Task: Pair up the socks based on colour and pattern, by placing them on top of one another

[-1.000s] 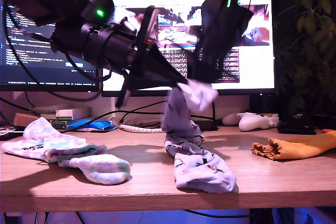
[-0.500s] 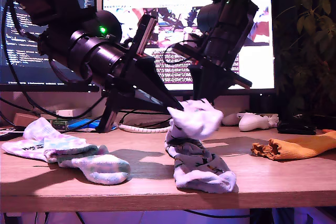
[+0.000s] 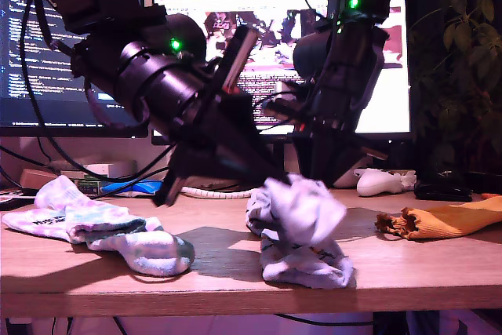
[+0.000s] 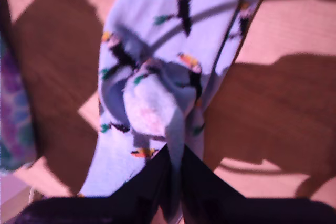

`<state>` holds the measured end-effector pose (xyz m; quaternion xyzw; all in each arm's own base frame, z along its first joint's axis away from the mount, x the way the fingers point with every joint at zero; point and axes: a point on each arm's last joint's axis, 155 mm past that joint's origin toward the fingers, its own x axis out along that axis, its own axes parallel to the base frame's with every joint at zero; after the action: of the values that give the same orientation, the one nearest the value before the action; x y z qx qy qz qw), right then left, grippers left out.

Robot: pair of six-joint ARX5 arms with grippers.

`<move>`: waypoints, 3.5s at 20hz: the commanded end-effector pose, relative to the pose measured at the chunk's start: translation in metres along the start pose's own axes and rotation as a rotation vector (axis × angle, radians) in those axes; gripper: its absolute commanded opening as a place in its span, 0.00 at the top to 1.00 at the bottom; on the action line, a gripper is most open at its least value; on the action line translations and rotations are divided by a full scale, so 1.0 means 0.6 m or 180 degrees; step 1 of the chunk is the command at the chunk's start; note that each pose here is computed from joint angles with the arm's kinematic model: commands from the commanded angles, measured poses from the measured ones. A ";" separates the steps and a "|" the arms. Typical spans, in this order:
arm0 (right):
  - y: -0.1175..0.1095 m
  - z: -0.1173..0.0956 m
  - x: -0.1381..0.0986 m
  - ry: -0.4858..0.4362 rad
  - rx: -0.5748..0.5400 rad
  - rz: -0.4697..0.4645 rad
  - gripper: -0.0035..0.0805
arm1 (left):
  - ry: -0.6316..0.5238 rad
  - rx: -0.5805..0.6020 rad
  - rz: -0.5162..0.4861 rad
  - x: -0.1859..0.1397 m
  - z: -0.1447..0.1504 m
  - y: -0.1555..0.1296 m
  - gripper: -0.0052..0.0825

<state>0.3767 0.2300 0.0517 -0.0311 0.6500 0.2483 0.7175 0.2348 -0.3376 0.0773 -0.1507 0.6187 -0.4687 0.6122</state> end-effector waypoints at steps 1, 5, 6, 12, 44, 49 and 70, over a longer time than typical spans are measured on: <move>-0.004 0.006 -0.009 -0.0095 -0.0014 -0.0047 0.97 | 0.0069 -0.0043 0.0065 0.005 -0.012 0.008 0.92; -0.001 0.001 -0.008 -0.0058 -0.0019 -0.0057 0.93 | 0.0142 -0.0132 0.0124 0.005 -0.024 0.014 0.58; -0.001 -0.004 -0.008 -0.0022 -0.0019 -0.0060 0.89 | 0.0174 -0.0161 0.0113 0.005 -0.028 0.014 0.56; 0.017 -0.028 -0.007 0.0165 0.0001 0.0075 0.56 | 0.0189 -0.0146 -0.0106 -0.013 -0.029 -0.006 0.55; 0.067 0.025 -0.137 -0.0681 -0.0631 0.0109 0.97 | -0.0098 0.1156 0.2745 -0.209 0.042 0.259 0.57; 0.067 0.025 -0.137 -0.0676 -0.0622 0.0109 0.97 | -0.0062 0.1223 0.2922 -0.212 0.050 0.281 0.57; 0.067 0.020 -0.136 -0.0638 -0.0610 0.0111 0.97 | -0.0418 0.1214 0.3556 -0.383 0.139 0.169 0.96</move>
<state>0.3706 0.2431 0.1503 -0.0625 0.5405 0.3241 0.7739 0.3929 -0.1471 0.1384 0.2871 0.4851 -0.1774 0.8067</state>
